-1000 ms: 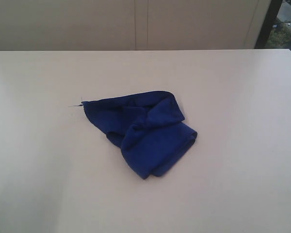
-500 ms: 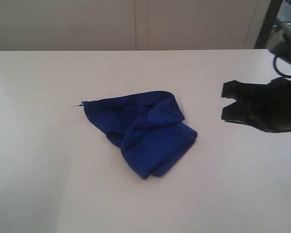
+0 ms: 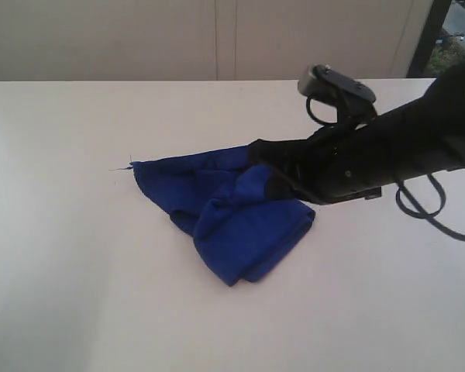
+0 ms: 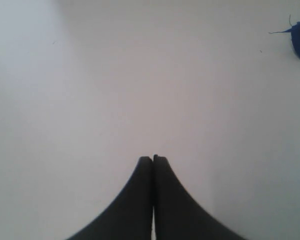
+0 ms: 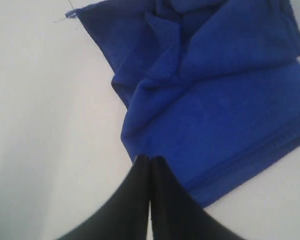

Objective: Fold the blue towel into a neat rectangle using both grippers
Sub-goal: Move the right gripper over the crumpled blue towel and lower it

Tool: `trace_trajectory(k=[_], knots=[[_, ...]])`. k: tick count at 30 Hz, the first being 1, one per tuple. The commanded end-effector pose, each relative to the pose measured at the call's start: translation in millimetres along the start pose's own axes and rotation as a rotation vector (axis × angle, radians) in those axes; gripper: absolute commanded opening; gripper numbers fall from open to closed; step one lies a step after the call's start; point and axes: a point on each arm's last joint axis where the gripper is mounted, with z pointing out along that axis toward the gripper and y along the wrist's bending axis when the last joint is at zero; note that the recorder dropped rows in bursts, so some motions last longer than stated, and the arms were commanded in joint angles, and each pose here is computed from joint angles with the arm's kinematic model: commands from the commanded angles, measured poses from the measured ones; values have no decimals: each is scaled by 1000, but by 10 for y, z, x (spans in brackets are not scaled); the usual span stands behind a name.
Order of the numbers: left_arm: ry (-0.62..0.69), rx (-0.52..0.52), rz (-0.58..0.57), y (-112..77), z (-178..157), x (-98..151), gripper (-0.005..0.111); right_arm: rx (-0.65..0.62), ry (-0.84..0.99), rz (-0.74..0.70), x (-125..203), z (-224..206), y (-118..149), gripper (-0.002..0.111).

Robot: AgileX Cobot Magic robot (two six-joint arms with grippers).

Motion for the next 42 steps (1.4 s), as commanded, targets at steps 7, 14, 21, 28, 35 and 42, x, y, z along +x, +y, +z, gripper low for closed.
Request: trace_trajectory(k=[7, 14, 21, 28, 35, 42], knots=[[-1, 3, -16, -4, 8, 15, 0, 4, 17, 30, -95, 273, 72, 0], [-1, 3, -16, -4, 8, 15, 0, -26, 18, 13, -209, 398, 237, 0], [-1, 3, -16, -4, 8, 15, 0, -24, 11, 56, -209, 620, 262, 0], [-1, 3, -16, -4, 8, 15, 0, -5, -8, 130, -240, 824, 193, 0], [-1, 3, -16, -4, 8, 15, 0, 25, -25, 163, -276, 1021, 119, 18], [-1, 3, -16, -4, 8, 15, 0, 69, -74, 212, -291, 1148, 12, 37]])
